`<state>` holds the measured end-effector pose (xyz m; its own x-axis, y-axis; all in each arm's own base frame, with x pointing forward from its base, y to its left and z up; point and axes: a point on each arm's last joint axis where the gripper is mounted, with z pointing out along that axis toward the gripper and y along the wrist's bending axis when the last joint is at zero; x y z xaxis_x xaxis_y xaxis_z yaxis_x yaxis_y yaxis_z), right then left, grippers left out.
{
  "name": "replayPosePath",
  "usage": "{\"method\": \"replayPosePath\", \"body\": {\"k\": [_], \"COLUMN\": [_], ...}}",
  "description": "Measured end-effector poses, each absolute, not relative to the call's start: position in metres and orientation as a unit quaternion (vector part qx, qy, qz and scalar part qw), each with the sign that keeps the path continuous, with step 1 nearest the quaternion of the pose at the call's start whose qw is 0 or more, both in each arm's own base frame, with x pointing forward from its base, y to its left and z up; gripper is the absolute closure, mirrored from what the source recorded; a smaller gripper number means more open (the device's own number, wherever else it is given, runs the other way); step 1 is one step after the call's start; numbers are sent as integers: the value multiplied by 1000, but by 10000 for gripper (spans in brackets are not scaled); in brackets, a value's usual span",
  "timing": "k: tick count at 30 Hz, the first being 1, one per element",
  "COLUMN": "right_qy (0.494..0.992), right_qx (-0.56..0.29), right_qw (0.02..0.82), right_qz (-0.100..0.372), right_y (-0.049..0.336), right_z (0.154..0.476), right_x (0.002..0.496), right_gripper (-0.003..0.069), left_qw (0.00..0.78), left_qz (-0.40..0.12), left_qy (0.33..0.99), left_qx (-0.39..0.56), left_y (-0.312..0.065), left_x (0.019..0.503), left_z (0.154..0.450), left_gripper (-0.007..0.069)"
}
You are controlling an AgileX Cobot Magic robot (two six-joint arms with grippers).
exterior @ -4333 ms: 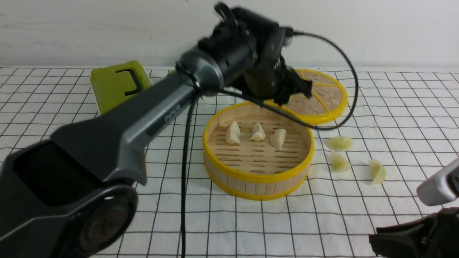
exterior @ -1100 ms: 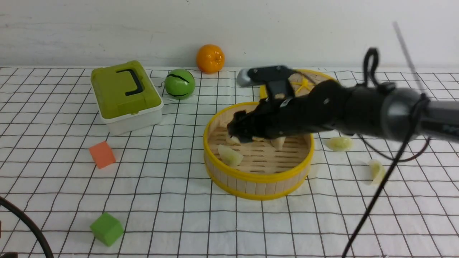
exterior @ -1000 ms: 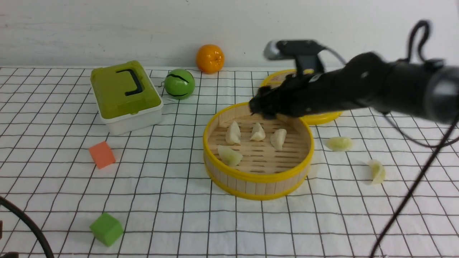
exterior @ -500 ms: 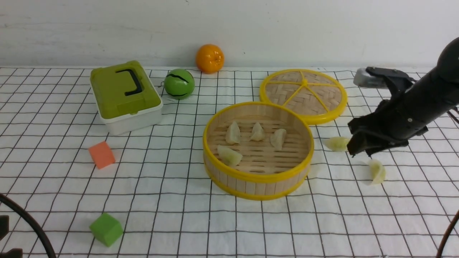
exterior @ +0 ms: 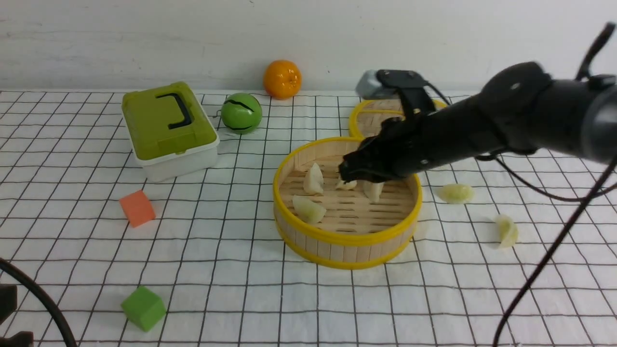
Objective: Put the dumplings into the steamer on the table with the white tablecloth.
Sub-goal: 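Reach for and grasp a dumpling lying on the table beside the steamer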
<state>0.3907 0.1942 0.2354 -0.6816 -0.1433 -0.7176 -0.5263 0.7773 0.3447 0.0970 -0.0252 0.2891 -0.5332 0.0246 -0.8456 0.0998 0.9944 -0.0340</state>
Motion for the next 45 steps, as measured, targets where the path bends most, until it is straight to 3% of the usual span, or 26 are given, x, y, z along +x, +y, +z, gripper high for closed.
{"method": "replayPosePath", "body": {"k": [5,11,28,38,45], "right_qy": [885,894,882,844,826], "right_qx": [-183,-188,-285,-388,-410], "right_qw": [360,341,314,326,340], "right_qz": [232,220,205,176,184], "right_y": [207,210,215,216,219], "right_z": [196,171,169,170,172], "right_x": [402,405,395,393,393], "right_gripper": [670,670,666,661,659], "left_qw": [482,482,479,479,479], "left_qz": [-40,-41,-44,-44,-44], "left_qy": [874,875,876,876,876], "left_qx": [36,36,34,34,34], "left_y": [-25,-25,-26,-26,-26], "left_x": [97,97,97,97,97], "left_z": [289,289,289,289,289], "left_gripper": [620,616,606,595,589]}}
